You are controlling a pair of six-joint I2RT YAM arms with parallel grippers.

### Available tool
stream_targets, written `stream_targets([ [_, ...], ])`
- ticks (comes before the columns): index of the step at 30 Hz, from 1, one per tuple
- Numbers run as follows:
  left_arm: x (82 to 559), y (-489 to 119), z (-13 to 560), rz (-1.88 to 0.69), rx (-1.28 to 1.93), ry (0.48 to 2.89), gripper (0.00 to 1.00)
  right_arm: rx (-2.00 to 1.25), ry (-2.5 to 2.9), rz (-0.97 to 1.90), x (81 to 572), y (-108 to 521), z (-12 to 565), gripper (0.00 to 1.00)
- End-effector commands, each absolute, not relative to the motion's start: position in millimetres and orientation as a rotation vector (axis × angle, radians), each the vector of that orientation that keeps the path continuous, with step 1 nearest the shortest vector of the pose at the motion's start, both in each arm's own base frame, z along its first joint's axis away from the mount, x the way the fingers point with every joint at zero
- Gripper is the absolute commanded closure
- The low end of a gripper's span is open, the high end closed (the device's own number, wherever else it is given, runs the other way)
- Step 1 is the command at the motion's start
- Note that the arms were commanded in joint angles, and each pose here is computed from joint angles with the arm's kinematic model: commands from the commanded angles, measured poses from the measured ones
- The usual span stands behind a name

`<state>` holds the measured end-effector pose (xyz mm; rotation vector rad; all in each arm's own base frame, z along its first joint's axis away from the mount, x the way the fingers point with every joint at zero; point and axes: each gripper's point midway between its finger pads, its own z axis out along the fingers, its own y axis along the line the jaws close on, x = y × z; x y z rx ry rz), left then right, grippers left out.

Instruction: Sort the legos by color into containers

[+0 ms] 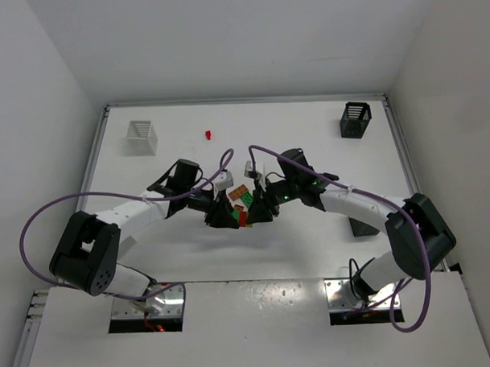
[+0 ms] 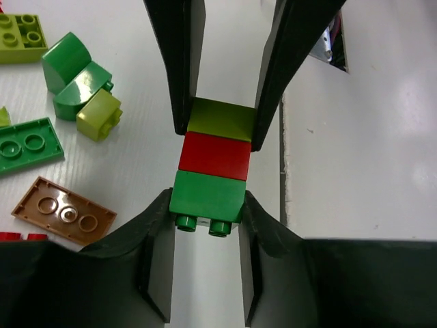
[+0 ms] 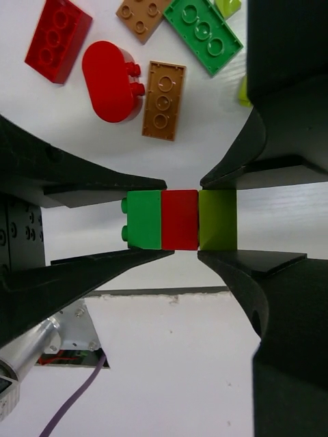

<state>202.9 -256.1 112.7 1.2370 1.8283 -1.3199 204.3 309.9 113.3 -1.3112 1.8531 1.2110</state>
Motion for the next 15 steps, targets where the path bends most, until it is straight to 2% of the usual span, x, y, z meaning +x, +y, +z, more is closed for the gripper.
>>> stream_targets([
  [1, 203, -262, 121, -1.343, 1.278, 1.771, 0.70, -1.340, 1.737, 1.241, 205, 321, 138, 1.00],
  [4, 203, -262, 121, -1.337, 1.293, 1.765, 0.85, -1.331, 1.779, 1.223, 205, 313, 126, 1.00],
  [5, 205, -259, 120, -1.332, 1.286, 1.773, 0.92, -1.324, 1.805, 1.202, 207, 307, 119, 1.00],
  [15, 224, -249, 101, -1.258, 1.242, 1.871, 1.00, -1.234, 1.972, 1.080, 223, 273, 72, 1.00],
])
